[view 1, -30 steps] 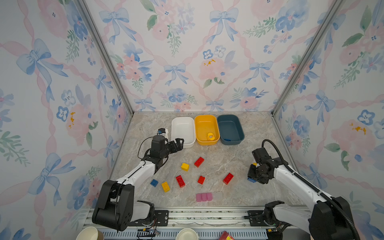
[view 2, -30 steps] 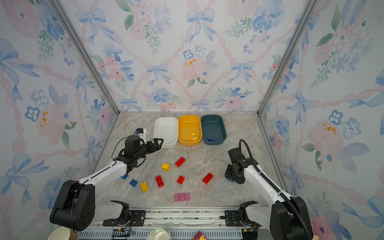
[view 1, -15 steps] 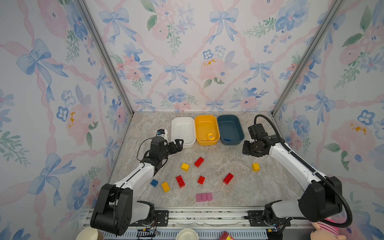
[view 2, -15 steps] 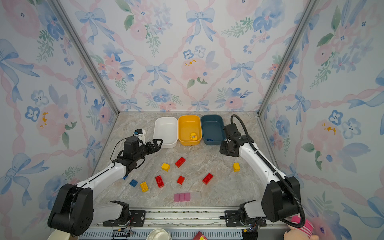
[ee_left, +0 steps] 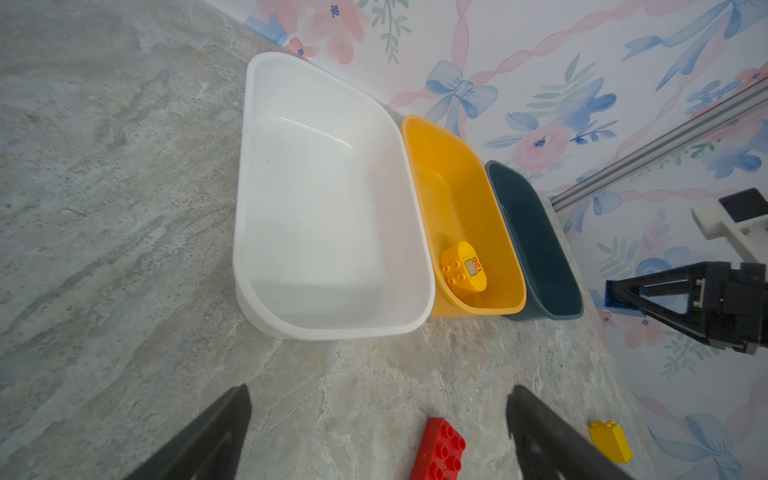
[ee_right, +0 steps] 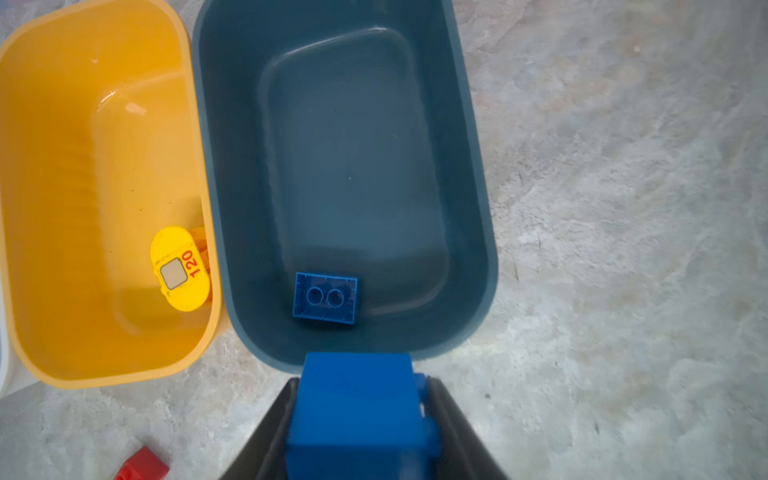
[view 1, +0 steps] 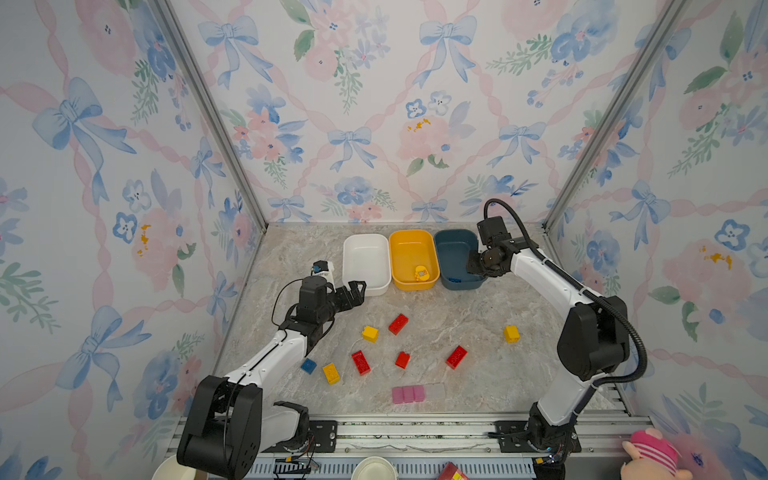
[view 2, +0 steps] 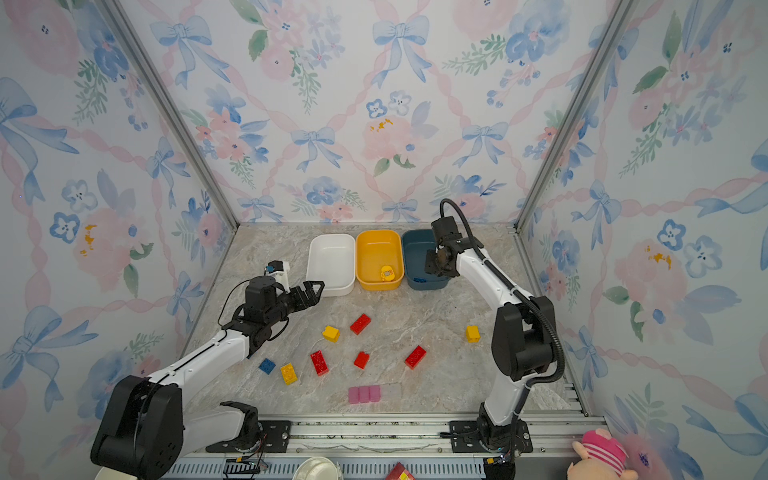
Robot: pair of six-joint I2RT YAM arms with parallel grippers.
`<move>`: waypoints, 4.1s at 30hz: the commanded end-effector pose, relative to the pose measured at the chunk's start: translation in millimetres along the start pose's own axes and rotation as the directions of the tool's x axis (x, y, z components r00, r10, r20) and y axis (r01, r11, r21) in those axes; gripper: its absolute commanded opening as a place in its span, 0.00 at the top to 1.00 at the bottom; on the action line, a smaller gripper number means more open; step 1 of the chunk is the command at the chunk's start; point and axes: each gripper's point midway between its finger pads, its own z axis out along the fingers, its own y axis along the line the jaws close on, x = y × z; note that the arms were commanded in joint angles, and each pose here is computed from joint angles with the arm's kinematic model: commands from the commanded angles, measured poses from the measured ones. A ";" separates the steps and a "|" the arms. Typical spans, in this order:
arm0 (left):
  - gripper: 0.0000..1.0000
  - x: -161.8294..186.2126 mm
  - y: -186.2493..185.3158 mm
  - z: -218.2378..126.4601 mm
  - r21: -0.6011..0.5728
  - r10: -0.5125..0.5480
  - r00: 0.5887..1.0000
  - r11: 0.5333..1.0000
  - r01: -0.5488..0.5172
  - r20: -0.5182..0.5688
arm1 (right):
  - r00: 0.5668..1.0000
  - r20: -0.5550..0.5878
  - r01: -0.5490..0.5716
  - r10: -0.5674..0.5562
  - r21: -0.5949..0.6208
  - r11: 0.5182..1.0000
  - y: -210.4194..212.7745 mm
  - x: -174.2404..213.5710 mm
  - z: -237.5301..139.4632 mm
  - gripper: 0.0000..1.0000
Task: Sort the legos into containers by color
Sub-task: 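Carry the blue brick into the teal tub and open the right gripper, then grasp the yellow brick with the left gripper while the right gripper withdraws, then lift the yellow brick toward the yellow tub with the left gripper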
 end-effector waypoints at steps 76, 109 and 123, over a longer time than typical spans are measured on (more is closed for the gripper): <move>0.24 144.7 2.6 15.0 -0.144 0.311 0.680 0.840 -0.524 -0.664 | 0.998 -0.058 0.025 -0.034 -0.144 0.989 -20.6 108.0 -98.3 0.03; 0.58 120.6 -21.3 10.1 -0.177 0.314 0.757 0.854 -0.489 -0.573 | 0.998 -0.059 -0.006 -0.003 -0.157 0.988 -23.8 117.1 -95.7 0.03; 0.60 36.7 -105.3 33.6 -0.132 0.365 0.869 0.895 -0.426 -0.334 | 0.999 -0.041 -0.026 0.019 -0.180 0.983 -20.2 116.1 -100.0 0.03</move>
